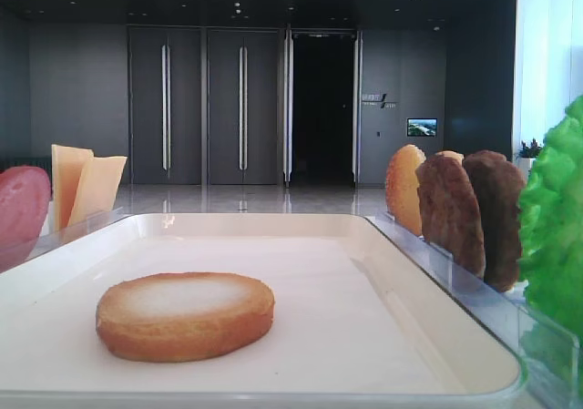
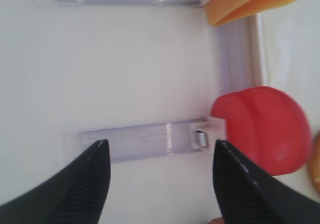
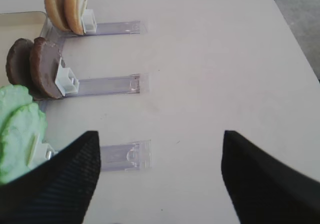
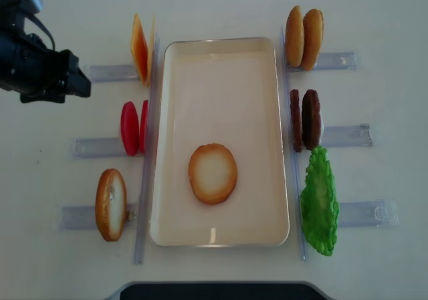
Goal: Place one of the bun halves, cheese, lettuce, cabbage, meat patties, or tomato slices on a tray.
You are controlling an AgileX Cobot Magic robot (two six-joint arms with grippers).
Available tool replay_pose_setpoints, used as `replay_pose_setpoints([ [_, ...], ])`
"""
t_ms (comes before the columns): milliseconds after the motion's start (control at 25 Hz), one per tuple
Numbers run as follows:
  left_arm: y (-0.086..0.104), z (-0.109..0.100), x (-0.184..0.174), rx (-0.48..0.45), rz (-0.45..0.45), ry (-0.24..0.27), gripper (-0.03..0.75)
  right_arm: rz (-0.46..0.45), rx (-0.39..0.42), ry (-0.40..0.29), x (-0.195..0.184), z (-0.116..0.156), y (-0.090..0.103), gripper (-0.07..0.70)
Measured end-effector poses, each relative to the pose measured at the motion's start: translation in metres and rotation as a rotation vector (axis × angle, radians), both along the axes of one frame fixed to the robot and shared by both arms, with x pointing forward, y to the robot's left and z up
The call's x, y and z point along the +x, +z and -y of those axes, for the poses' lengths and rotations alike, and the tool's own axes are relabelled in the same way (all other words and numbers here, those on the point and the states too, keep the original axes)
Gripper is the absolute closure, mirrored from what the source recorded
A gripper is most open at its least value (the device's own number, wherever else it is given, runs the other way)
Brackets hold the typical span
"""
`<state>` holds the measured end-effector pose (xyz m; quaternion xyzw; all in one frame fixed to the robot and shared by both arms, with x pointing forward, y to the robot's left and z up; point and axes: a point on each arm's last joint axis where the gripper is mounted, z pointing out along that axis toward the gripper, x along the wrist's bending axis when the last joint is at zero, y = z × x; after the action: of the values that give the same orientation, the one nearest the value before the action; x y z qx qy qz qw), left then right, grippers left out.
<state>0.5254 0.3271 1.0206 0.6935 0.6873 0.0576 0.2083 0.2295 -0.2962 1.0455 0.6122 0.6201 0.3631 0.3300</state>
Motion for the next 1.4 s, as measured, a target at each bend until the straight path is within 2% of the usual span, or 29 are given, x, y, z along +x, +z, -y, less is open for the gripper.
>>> replay_pose_setpoints([
  [280,-0.002,-0.041,-0.008,0.093,-0.027,0.1,0.288,0.0,0.0,0.0,0.0,0.0,0.0,0.118],
  [440,-0.003,-0.048,-0.01,0.133,-0.035,0.1,0.302,0.0,0.0,0.0,0.0,0.0,0.0,0.118],
  [640,-0.002,-0.048,-0.011,0.136,-0.044,0.094,0.303,0.0,0.0,0.0,0.0,0.0,0.0,0.118],
  [920,0.017,-0.046,-0.021,0.187,0.018,0.05,0.304,0.0,0.0,0.0,0.0,0.0,0.0,0.118],
  [1200,0.034,-0.043,-0.03,0.228,0.074,0.039,0.304,0.0,0.0,0.0,0.0,0.0,0.0,0.118],
  [1280,0.042,-0.038,-0.033,0.255,0.101,0.012,0.304,0.0,0.0,0.0,0.0,0.0,0.0,0.118],
  [1400,0.056,-0.019,-0.039,0.301,0.155,-0.064,0.304,0.0,0.0,0.0,0.0,0.0,0.0,0.118],
])
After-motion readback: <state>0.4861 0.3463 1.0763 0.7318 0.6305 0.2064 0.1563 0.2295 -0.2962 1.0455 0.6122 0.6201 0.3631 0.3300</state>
